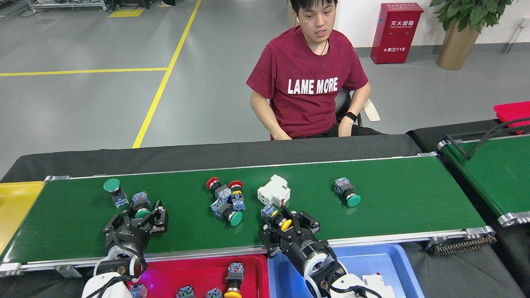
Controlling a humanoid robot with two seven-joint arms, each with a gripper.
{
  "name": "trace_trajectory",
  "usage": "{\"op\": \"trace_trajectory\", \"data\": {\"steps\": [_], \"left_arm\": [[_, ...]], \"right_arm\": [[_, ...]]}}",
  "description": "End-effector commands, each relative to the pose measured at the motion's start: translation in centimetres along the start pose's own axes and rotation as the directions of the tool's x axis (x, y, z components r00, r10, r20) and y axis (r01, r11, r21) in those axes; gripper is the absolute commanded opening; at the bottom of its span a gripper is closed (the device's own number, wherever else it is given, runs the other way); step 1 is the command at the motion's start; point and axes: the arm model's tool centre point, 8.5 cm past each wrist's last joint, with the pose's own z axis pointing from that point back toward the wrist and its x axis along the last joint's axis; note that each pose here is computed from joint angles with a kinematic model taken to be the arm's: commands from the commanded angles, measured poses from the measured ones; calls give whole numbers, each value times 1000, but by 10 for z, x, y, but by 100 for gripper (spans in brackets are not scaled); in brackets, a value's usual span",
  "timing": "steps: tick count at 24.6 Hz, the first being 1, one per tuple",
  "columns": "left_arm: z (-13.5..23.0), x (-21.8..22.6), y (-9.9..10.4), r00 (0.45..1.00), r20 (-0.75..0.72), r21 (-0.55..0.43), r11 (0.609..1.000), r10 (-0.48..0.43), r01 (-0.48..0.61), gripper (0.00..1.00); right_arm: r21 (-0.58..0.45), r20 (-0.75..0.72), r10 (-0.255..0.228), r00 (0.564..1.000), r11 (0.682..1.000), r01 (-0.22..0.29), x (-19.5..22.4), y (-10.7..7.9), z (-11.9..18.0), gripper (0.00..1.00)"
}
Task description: Pick switch part from conveyor to tray
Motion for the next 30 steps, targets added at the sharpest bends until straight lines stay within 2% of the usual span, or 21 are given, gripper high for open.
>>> {"op": "trace_trajectory", "data": {"steps": [1,3,4,5,7,9,10,11,12,13,15,19,20,21,22,23,24,26,30], "left_arm": [[-1,-6,11,1000,-11,56,998,-4,5,16],[2,-5,5,1000,0,56,998,-7,7,11],[8,-5,-1,1000,15,53,999,-9,8,11],[16,-5,0,999,46,70,997,-17,13,11],[50,-6,5,978,191,135,989,-88,63,11],[98,-1,6,926,335,198,974,-174,111,14],[117,-2,1,902,381,205,970,-203,131,22],[142,-6,-6,869,437,207,966,-233,155,45],[161,-7,-14,846,478,198,967,-235,157,80],[169,-9,-23,846,486,178,972,-220,151,100],[177,-11,-38,848,494,137,980,-195,146,100],[188,-12,-52,851,501,98,987,-158,125,100],[188,-12,-52,855,496,100,988,-153,119,100],[188,-14,-51,862,485,102,989,-147,111,100],[186,-17,-48,876,463,110,989,-137,97,100],[185,-24,-46,898,422,115,990,-120,78,100],[185,-36,-45,934,347,120,992,-87,47,100],[186,-58,-42,983,181,164,986,-12,-18,100],[187,-86,-43,999,-17,189,982,29,-25,100]], "right_arm": [[-29,34,8,999,1000,-7,-1,-14,-2,2],[-38,58,-4,998,999,6,-1,-17,-1,2],[-51,78,-12,997,999,16,2,-22,2,2],[-67,92,-23,996,997,29,4,-28,3,2],[-88,110,-34,993,995,44,-3,-36,16,2],[-133,150,-32,988,990,52,-11,-49,41,2],[-145,173,-31,984,988,56,-11,-50,53,2],[-152,207,-23,978,987,55,-13,-49,69,2],[-151,240,-11,971,987,48,-13,-45,85,2],[-145,266,-3,964,989,44,-13,-40,99,2],[-120,369,-13,929,991,61,-16,-27,135,3],[-88,461,-38,886,992,88,1,-13,147,7],[-78,480,-49,876,992,98,12,-10,145,11],[-71,502,-55,863,992,105,28,-8,142,22],[-66,513,-65,856,991,114,46,-7,136,47],[-63,504,-73,861,991,121,60,-7,128,78],[-57,489,-80,869,991,123,78,-9,117,93],[-33,497,-88,863,992,120,99,-7,109,97],[-27,476,-82,876,994,108,87,-3,111,97]]}}
